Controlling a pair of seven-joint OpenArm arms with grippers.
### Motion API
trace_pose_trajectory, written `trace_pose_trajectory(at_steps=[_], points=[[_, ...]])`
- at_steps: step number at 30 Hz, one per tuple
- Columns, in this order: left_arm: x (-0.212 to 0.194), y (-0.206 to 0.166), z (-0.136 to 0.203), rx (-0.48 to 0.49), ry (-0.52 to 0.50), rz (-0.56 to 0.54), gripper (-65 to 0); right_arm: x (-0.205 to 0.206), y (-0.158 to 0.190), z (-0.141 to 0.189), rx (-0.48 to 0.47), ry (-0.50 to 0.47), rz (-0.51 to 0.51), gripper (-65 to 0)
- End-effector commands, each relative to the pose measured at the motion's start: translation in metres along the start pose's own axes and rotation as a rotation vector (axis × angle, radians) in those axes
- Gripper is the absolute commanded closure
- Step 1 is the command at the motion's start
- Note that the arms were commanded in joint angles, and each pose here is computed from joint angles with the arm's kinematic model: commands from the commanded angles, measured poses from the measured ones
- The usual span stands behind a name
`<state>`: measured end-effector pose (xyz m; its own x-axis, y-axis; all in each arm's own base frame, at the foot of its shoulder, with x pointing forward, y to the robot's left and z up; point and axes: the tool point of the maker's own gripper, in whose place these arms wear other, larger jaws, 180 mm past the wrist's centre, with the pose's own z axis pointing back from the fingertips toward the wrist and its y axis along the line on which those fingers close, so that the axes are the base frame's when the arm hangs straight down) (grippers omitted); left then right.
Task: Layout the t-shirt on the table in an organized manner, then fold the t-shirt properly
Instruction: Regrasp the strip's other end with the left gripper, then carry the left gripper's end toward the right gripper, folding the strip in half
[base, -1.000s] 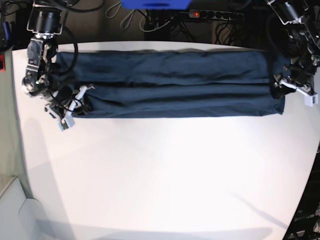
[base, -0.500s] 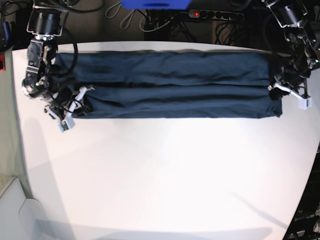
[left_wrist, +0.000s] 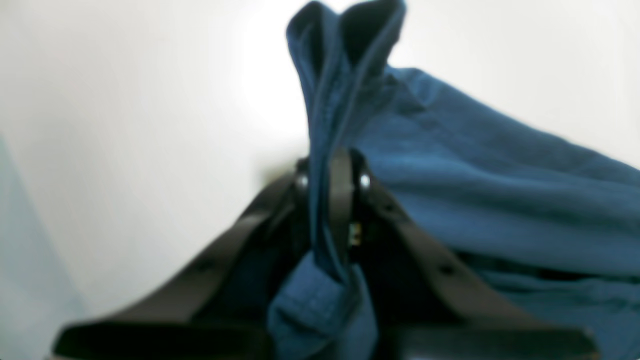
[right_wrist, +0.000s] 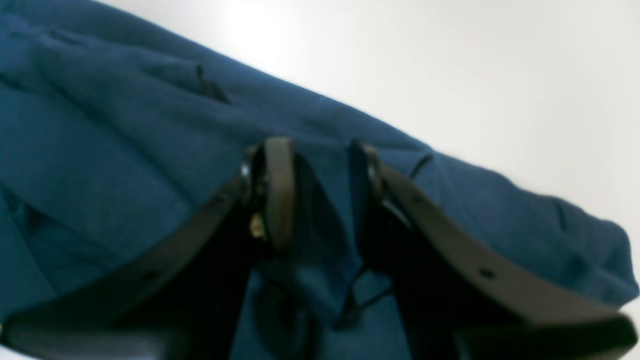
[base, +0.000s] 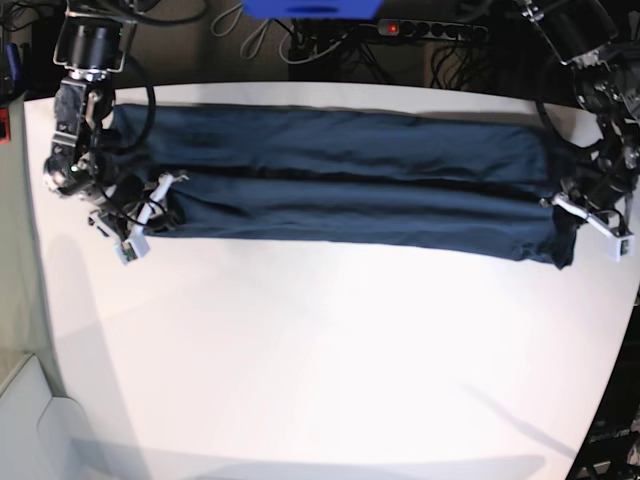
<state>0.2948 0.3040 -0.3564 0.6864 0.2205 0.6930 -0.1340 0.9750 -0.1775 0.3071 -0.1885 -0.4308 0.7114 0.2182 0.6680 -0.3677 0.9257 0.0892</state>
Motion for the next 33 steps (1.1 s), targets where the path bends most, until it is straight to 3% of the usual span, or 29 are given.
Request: trace_pose_trajectory(at_steps=[1,4,8,11,15,20,27,33], points=[[0.014,-0.011,0.004,-0.013,-0.035,-0.012,-0.3,-0.015,-0.01,0.002,-0.04,0.085,0.023,-21.0],[0.019,-0.037,0.014,-0.033,-0.057,-0.007,-0.3,-0.015,-0.01,0.002,-0.04,0.085,0.023,-21.0],[0.009,-0.068,0.025,-0.049,-0.083,0.084,-0.3,-0.015,-0.011,0.002,-0.041,0.086,0.024,-21.0],[-0.007,-0.1,0.025,-0.06,-0.054,0.176,-0.3,-0.015,-0.011,0.003,-0.042,0.086,0.025,-21.0],[-0.018,-0.136,0.015,-0.047,-0.03,0.208,-0.3,-0.015,-0.011,0.003,-0.042,0.088,0.025,-21.0],[-0.03,-0.213,0.006,-0.124,-0.002,0.09,-0.2,-0.015,-0.011,0.003,-0.041,0.088,0.026,-21.0],[-0.078,-0.282,-0.012,-0.231,0.108,-0.106,-0.2,-0.016,-0.011,0.003,-0.041,0.093,0.026,-21.0],[-0.103,-0.303,-0.027,-0.271,0.13,-0.146,-0.2,-0.018,-0.01,0.003,-0.04,0.097,0.025,-21.0]])
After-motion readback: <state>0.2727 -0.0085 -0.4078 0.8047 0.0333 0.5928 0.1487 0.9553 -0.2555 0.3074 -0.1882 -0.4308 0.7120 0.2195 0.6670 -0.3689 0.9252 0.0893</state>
